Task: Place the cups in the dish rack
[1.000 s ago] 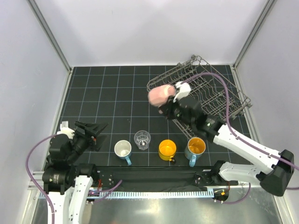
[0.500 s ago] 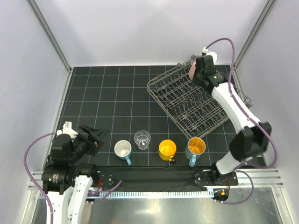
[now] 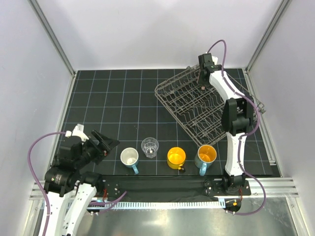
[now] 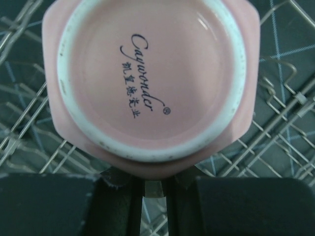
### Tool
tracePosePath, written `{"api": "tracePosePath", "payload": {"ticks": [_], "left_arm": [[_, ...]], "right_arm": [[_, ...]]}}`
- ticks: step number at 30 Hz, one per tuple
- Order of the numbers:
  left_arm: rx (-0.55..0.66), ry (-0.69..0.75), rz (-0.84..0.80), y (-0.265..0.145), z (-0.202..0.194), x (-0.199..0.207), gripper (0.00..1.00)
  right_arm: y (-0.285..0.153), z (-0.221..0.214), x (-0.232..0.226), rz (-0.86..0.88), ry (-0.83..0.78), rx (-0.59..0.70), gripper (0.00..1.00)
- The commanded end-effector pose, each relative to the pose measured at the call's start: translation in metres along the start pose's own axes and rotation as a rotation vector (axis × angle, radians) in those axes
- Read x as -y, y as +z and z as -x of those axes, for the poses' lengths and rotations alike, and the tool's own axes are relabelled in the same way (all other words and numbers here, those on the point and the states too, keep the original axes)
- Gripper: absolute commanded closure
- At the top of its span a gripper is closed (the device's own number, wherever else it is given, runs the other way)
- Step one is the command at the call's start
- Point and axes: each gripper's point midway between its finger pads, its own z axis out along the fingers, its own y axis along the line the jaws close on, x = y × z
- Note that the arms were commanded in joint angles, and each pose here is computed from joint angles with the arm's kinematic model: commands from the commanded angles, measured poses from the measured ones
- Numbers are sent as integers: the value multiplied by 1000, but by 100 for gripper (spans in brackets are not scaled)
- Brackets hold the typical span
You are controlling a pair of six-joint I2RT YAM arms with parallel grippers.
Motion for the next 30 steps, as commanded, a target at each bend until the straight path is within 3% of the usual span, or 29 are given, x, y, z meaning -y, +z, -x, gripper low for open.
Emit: {"api": "tracePosePath", "payload": {"ticks": [1,6,12,22,25,26,29,30], "left_arm": [[3,64,56,0,0,-13,19],[16,63,62,-3,2,-13,20],[50,61,57,-12,7,-9,20],[63,9,50,-15,8,-7,23],[37,1,41,-17,5,-2,24],[27,1,49,-17,4,-2,25],[19,-1,45,-23,3,1,25],[22,2,38,-26,3,3,25]], "right_arm": [[-9,63,-2,33,73,164,96],[24,60,1,22,84,143,96],[37,67,-3,39,89,182,96],[68,53,-10,58,91,143,95],[73,45,-10,56,81,118,72],[72,44,-9,52,83,114,59],[67,40,-8,51,75,93,36],[64,40,-6,45,79,90,33]]}}
